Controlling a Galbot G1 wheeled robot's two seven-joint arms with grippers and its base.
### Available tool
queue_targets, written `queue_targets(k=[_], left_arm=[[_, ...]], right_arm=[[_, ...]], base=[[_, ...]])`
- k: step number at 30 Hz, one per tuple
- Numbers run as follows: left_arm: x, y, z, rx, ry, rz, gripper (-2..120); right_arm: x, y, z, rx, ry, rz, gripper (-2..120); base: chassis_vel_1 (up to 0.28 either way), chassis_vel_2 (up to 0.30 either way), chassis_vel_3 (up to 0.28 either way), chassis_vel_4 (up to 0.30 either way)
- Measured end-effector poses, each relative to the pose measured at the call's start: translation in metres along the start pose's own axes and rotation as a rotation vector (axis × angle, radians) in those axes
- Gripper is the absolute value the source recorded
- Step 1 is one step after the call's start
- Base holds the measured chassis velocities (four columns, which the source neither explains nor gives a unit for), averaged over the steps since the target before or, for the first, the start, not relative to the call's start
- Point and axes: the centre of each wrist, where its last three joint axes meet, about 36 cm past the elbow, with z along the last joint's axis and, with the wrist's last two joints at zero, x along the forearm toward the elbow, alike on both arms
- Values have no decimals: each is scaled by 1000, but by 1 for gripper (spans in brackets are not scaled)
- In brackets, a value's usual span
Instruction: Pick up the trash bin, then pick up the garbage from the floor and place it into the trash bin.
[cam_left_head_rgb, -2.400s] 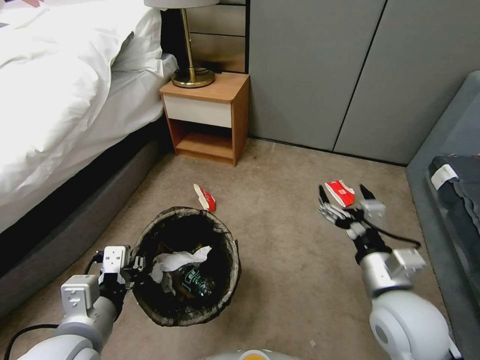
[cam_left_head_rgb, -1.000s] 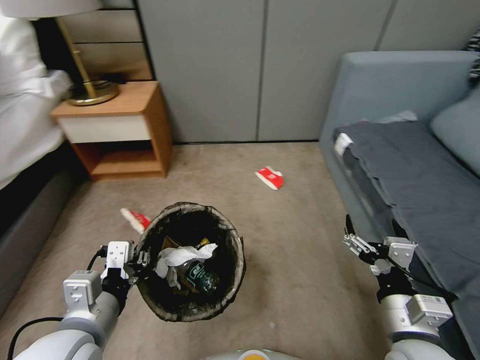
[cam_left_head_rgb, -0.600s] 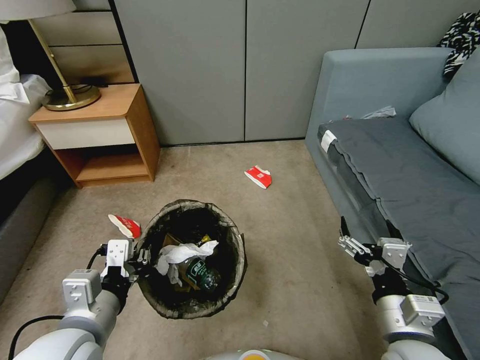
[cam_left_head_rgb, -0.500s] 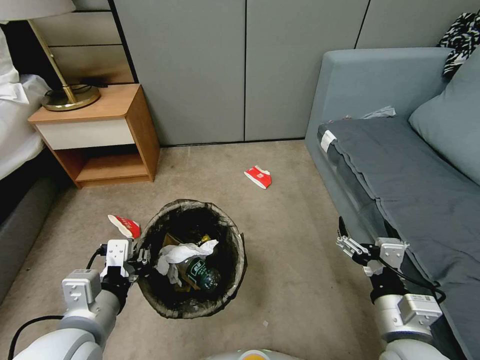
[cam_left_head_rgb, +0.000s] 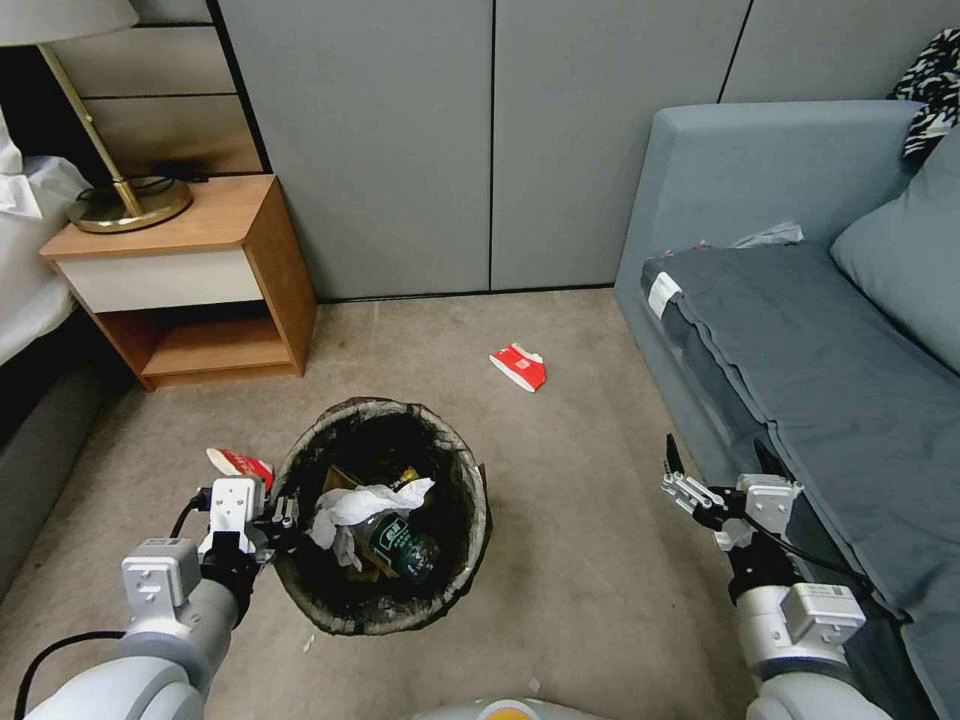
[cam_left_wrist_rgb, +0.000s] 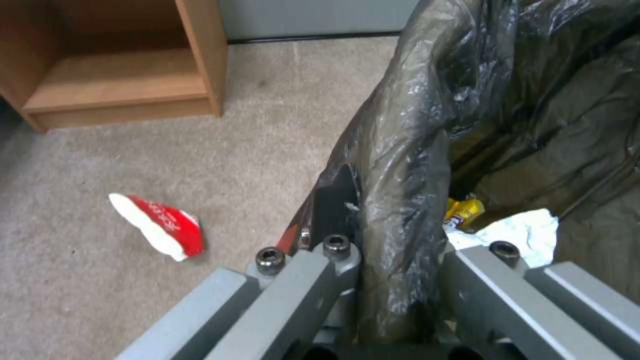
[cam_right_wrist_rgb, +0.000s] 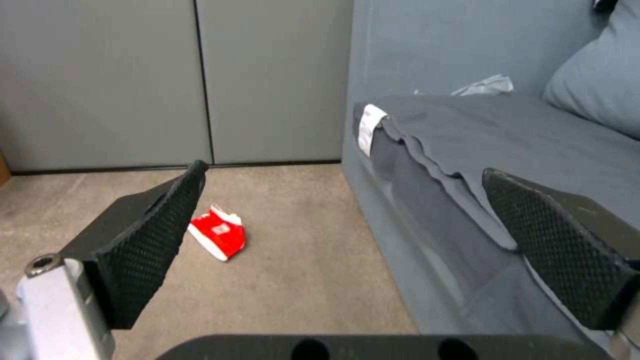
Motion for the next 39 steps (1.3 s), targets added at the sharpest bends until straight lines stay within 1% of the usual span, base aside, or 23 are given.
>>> queue_targets(k=[39], left_arm=[[1, 1, 1, -2, 7, -8, 0]], right_arm=[[-5, 7, 5, -2, 10, -10, 100]], base=[[-105, 103, 102, -99]])
